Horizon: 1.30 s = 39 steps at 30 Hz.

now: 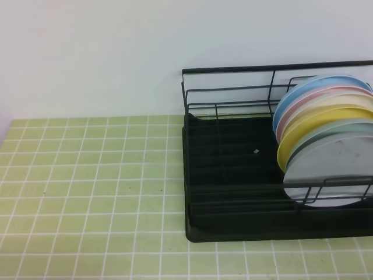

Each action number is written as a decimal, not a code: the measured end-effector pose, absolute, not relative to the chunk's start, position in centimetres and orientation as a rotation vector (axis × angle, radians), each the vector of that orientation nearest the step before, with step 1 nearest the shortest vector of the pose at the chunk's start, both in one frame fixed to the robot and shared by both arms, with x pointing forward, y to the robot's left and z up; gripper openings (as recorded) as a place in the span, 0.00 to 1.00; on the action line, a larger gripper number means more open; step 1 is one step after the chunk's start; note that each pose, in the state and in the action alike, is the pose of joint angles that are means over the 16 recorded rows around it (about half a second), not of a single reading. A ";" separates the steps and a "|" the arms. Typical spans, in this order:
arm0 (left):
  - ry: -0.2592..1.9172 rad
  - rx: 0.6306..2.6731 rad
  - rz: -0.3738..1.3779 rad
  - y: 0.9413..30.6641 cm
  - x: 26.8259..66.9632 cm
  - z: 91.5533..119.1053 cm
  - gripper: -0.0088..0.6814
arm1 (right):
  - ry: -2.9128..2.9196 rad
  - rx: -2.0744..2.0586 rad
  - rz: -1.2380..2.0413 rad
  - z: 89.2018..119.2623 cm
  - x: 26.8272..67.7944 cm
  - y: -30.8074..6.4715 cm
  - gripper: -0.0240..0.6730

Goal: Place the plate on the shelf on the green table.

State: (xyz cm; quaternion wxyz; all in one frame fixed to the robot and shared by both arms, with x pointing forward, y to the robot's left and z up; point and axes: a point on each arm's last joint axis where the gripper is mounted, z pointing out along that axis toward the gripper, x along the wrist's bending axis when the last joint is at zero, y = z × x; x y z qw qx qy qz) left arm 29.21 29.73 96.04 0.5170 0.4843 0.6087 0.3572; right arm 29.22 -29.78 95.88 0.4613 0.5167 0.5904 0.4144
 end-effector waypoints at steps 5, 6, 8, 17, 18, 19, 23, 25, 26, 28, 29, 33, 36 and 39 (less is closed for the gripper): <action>1.463 1.164 0.856 29.7 29.2 96.0 0.01 | 1.452 1.273 1.017 95.9 29.2 -29.8 0.03; 1.463 1.164 0.856 29.7 29.2 96.0 0.01 | 1.452 1.273 1.017 95.9 29.2 -29.8 0.03; 1.464 1.165 0.856 29.7 29.2 96.0 0.01 | 1.452 1.273 1.017 95.9 29.2 -29.8 0.03; 1.464 1.165 0.856 29.7 29.2 96.0 0.01 | 1.453 1.273 1.016 95.9 29.2 -29.8 0.03; 1.465 1.165 0.856 29.7 29.2 96.0 0.01 | 1.453 1.273 1.016 95.9 29.2 -29.8 0.03; 1.465 1.165 0.856 29.7 29.2 96.0 0.01 | 1.453 1.273 1.016 95.9 29.2 -29.8 0.03; 1.465 1.165 0.856 29.7 29.2 96.0 0.01 | 1.453 1.273 1.016 95.9 29.2 -29.8 0.03; 1.465 1.165 0.856 29.7 29.2 96.0 0.01 | 1.453 1.273 1.016 95.9 29.2 -29.8 0.03; 1.465 1.165 0.856 29.7 29.2 96.0 0.01 | 1.453 1.273 1.016 95.9 29.2 -29.8 0.03; 1.465 1.165 0.855 29.7 29.2 96.0 0.01 | 1.453 1.273 1.016 95.9 29.2 -29.8 0.03; 1.465 1.166 0.855 29.7 29.2 96.0 0.01 | 1.453 1.273 1.016 95.9 29.2 -29.8 0.03; 1.465 1.166 0.855 29.7 29.2 96.0 0.01 | 1.453 1.273 1.016 95.9 29.2 -29.8 0.03; 1.466 1.166 0.855 29.7 29.2 96.0 0.01 | 1.453 1.273 1.016 95.9 29.2 -29.8 0.03; 1.466 1.166 0.855 29.7 29.2 96.0 0.01 | 1.453 1.273 1.016 95.9 29.2 -29.8 0.03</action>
